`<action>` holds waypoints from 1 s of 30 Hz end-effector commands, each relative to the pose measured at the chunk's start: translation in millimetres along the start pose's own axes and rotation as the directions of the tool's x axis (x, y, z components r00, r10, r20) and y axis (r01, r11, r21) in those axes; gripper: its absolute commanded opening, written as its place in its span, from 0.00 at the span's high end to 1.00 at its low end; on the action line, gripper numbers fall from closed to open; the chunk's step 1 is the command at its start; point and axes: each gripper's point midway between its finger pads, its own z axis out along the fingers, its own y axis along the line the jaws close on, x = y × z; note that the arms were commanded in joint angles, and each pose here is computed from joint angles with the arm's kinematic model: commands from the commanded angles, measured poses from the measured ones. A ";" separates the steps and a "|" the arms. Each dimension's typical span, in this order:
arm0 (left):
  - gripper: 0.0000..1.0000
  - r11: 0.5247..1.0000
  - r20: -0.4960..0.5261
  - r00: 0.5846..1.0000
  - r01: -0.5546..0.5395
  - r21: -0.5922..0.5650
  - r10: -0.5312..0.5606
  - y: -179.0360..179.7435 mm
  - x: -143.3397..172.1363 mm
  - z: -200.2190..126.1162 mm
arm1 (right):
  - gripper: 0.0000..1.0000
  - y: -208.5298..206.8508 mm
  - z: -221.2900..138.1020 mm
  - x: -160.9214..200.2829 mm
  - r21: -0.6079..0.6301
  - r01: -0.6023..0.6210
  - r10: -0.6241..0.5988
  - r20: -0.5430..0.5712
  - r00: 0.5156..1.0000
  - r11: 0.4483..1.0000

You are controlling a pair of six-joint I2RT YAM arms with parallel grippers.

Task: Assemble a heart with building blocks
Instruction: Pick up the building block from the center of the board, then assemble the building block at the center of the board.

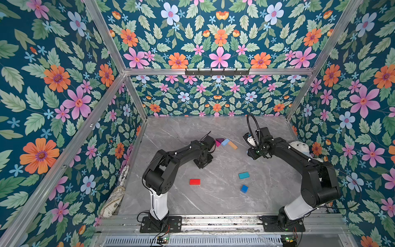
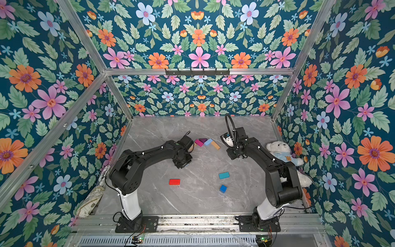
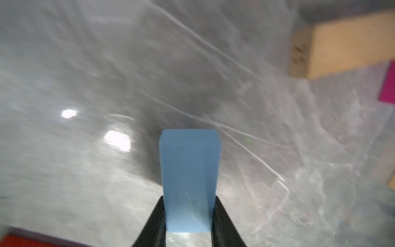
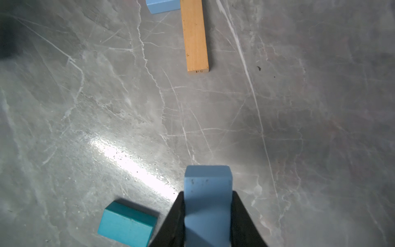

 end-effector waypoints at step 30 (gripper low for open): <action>0.75 0.969 0.153 0.966 0.227 -0.099 -0.211 -58.0 -16.7 31.1 | 1.00 29.3 10.3 2.9 -0.059 -0.017 0.018 0.017 1.000 0.998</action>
